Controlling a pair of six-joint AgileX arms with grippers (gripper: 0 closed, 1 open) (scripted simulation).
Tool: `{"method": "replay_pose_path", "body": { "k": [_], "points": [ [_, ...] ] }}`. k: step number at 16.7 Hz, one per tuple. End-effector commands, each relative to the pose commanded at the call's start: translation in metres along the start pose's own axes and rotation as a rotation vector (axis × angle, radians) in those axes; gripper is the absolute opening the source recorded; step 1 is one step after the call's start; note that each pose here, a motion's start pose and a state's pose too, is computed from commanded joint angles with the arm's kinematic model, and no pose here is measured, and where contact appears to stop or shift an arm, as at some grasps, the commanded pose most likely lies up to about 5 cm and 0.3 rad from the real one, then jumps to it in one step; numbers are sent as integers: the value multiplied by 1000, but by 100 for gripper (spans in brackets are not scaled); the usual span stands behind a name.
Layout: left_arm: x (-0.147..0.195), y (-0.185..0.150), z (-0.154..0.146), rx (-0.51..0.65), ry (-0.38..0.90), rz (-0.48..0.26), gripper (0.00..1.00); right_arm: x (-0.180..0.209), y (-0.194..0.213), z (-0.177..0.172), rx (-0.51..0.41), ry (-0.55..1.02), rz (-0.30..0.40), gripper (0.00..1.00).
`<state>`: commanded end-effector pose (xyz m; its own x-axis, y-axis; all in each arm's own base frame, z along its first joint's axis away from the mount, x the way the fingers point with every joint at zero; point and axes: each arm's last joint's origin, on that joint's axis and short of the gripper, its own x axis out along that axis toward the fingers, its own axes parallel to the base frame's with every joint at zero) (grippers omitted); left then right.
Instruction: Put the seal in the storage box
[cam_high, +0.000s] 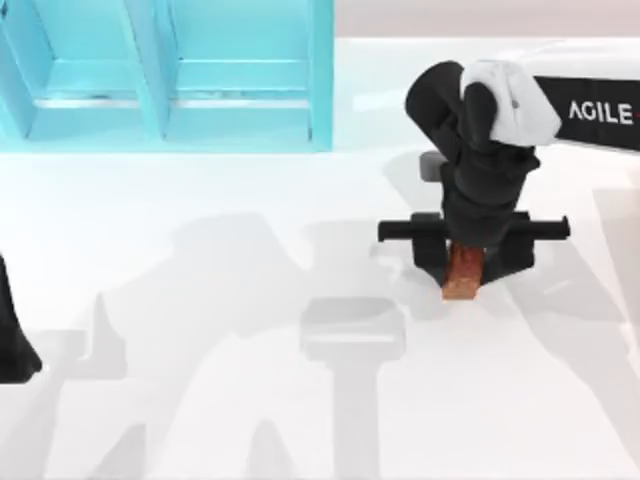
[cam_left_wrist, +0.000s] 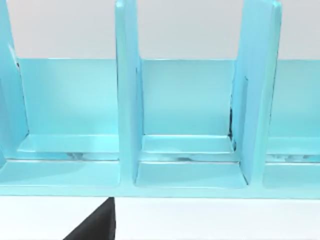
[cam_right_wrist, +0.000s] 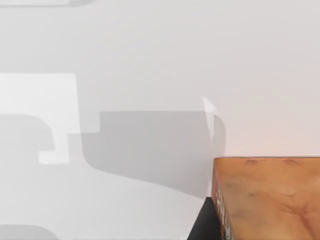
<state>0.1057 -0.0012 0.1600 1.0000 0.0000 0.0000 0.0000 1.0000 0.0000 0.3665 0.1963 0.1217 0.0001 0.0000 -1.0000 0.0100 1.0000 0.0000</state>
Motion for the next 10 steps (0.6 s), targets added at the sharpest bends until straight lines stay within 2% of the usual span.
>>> {"method": "replay_pose_path", "body": {
  "k": [4, 10],
  "points": [
    [0, 0, 0, 0, 0, 0, 100, -6, 0, 2, 3, -4, 0, 0],
    [0, 0, 0, 0, 0, 0, 100, -70, 0, 3, 6, 11, -9, 0]
  ]
}}
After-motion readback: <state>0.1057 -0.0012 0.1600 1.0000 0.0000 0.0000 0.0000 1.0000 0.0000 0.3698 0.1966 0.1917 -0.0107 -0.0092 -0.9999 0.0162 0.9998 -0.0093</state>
